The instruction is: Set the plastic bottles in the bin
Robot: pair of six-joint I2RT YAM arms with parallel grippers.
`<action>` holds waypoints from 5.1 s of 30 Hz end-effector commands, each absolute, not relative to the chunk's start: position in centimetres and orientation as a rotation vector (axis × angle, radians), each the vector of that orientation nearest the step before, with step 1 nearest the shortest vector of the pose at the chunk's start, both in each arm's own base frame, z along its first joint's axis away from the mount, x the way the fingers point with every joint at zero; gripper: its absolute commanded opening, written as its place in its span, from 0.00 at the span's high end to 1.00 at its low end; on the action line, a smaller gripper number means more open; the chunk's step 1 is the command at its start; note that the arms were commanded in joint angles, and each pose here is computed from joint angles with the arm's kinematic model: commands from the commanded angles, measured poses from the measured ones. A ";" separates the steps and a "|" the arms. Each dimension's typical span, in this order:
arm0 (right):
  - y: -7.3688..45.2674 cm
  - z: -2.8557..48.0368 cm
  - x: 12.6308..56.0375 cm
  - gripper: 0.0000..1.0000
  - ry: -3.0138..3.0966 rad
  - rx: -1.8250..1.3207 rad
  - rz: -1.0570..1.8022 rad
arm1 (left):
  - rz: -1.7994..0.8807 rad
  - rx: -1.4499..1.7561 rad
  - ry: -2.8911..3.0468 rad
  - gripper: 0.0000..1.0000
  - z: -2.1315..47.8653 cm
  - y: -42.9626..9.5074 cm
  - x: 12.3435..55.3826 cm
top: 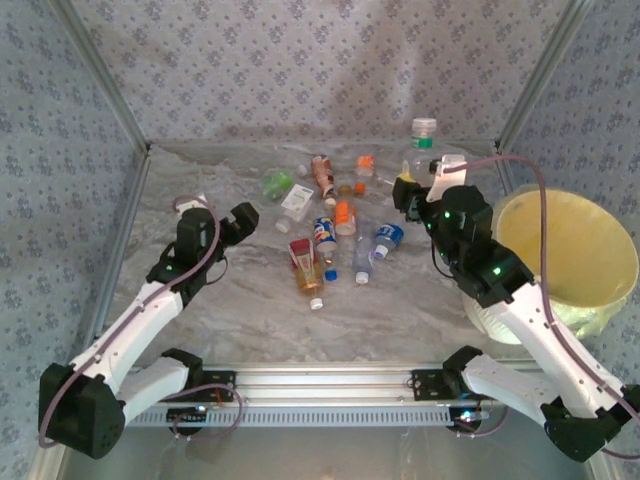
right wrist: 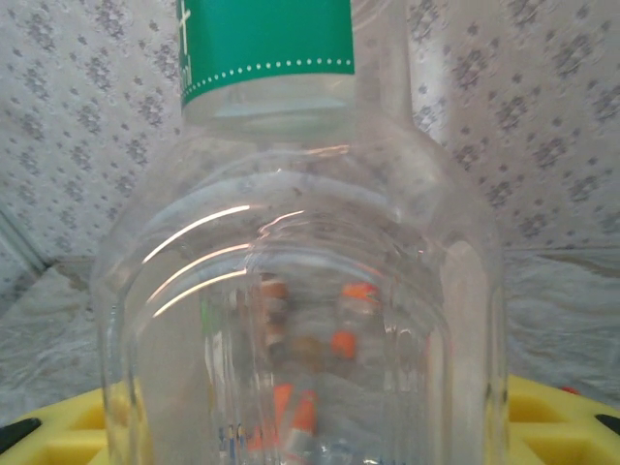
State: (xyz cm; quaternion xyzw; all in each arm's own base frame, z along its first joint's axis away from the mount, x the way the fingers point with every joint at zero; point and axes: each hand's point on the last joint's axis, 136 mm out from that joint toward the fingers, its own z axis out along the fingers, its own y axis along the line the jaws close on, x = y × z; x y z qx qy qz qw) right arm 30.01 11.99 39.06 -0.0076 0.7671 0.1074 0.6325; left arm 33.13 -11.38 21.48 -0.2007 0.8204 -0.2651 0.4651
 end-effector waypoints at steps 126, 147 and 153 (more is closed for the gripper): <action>10.5 32.7 31.2 0.00 1.929 0.059 0.175 | -0.404 -0.042 2.832 0.02 6.2 -27.8 23.5; 13.5 30.5 32.2 0.00 1.986 -0.025 0.286 | -0.403 0.047 2.777 0.35 6.4 -27.1 24.0; 16.1 28.0 32.0 0.00 2.044 -0.024 0.488 | -0.503 0.146 2.622 0.36 9.3 -27.3 24.5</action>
